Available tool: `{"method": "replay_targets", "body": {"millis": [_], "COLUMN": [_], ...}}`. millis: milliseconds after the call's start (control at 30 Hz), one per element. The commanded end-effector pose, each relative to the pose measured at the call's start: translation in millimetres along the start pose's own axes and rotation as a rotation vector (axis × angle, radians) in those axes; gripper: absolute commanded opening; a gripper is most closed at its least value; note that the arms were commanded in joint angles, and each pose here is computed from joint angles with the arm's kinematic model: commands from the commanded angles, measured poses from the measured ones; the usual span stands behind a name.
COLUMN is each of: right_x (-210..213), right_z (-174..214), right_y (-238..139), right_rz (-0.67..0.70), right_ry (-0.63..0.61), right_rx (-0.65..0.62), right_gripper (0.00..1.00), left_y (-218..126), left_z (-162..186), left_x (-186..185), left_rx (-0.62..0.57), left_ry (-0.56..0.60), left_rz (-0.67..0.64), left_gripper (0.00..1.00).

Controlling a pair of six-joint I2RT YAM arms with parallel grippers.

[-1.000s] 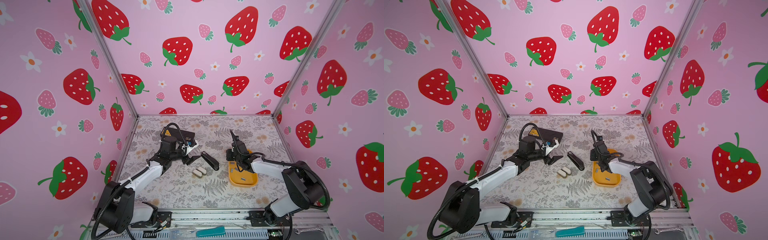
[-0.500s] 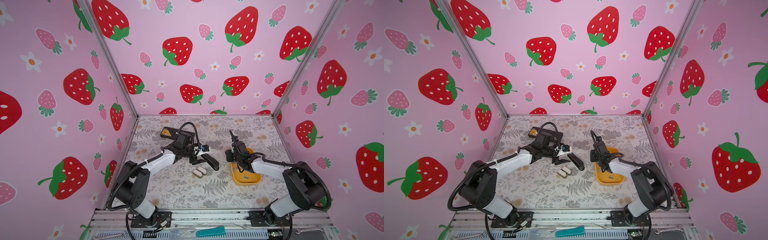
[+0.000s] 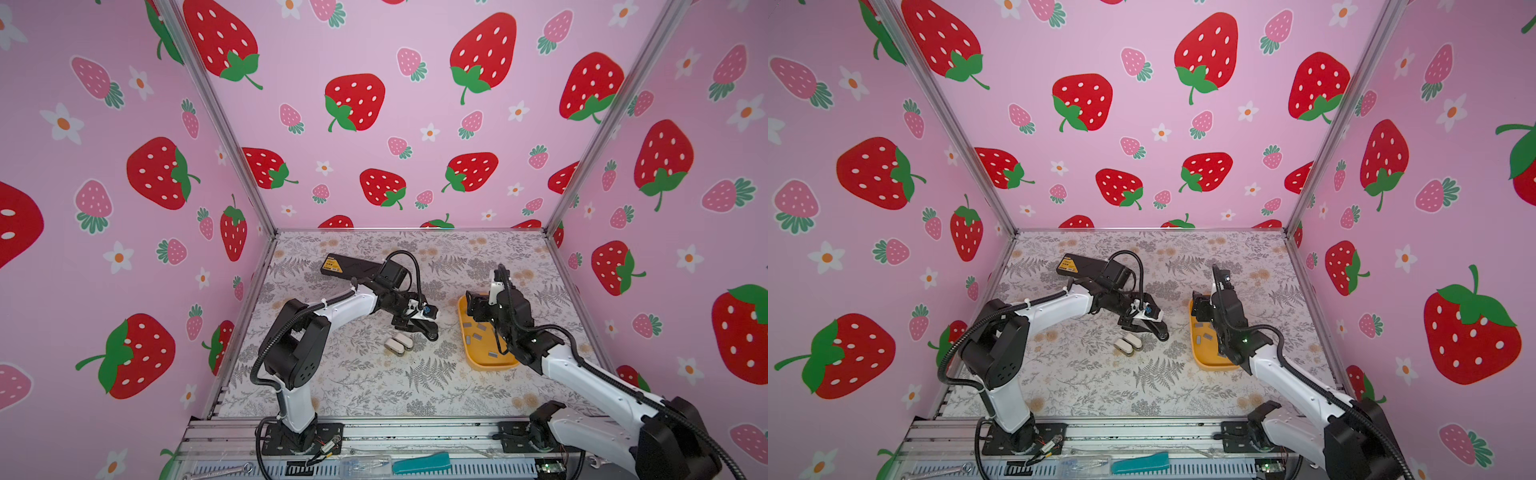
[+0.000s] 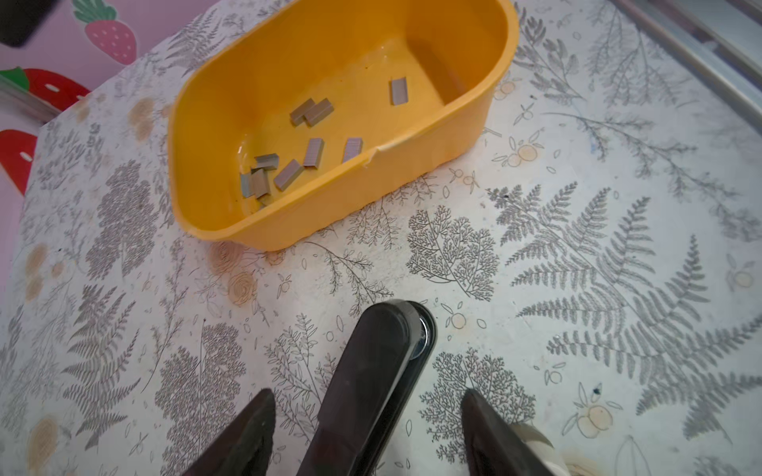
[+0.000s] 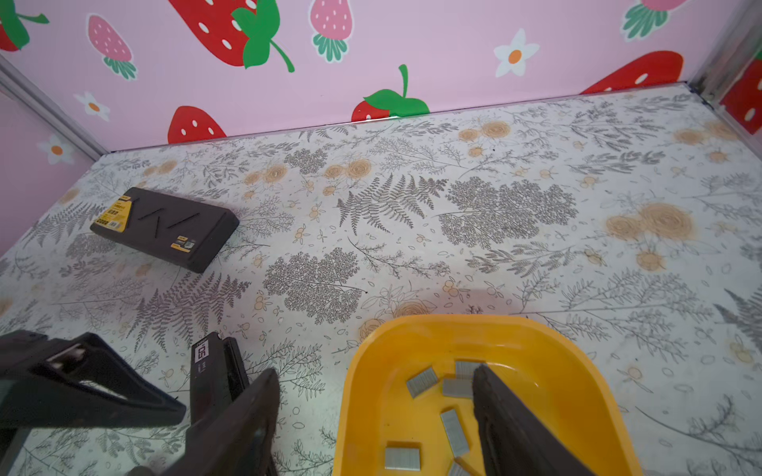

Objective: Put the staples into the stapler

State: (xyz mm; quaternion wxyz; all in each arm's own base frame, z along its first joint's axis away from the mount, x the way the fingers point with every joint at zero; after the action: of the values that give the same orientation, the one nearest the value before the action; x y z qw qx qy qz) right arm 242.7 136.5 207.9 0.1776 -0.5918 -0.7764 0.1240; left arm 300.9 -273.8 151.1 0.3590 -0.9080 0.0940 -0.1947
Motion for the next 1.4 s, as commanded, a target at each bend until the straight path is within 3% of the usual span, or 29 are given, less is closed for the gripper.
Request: {"method": "replay_targets", "body": {"millis": [0,400,800,933,1033,1133,1233,1367], "right_x": [-14.1,-30.7,-31.1,-31.2,-29.7,-24.0,-20.0,-23.7], "right_z": [3.0,8.0,11.4,11.0,9.6,-0.2,-7.9,-22.9], "right_y": [-10.2,-20.7,-19.8,-18.4,-17.3,-17.1,-11.2,-8.6], "right_rz": [0.058,0.082,0.05,0.05,0.032,-0.016,-0.028,0.046], "right_ry": [0.003,0.039,0.066,0.073,0.083,0.08,0.065,0.083], "right_rx": [-0.059,-0.136,-0.181,-0.187,-0.194,-0.229,-0.25,-0.305], "right_gripper": [0.81,0.83,0.83,0.83,0.84,0.87,0.98,0.99], "left_y": [4.5,29.9,46.4,43.8,38.8,32.4,13.1,-18.3], "left_z": [-6.1,0.3,3.1,-1.9,-6.6,-14.2,-29.0,-53.2], "left_x": [0.6,12.7,16.7,17.5,19.7,30.7,47.7,59.4], "left_rx": [0.009,0.083,0.102,0.087,0.088,0.102,0.08,0.035], "left_ry": [0.081,0.117,0.12,0.133,0.132,0.088,0.009,-0.054], "left_rz": [0.085,0.135,0.201,0.213,0.229,0.189,0.105,-0.119], "left_gripper": [0.72,0.67,0.49,0.33,0.0,0.0,0.0,0.0]}}
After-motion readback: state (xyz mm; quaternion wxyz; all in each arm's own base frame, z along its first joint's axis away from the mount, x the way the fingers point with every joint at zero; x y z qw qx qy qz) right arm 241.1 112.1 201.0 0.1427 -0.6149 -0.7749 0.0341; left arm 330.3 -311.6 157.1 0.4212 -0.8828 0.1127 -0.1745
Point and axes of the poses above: each gripper's point midway between its finger pads, its own y axis out along the fingers, its own x axis along the line the jaws close on, z = x × y, the point moved 8 cm from there along -y, back along the fingers, and after that the axes turned 4 degrees about -y, right-handed, at the moved point
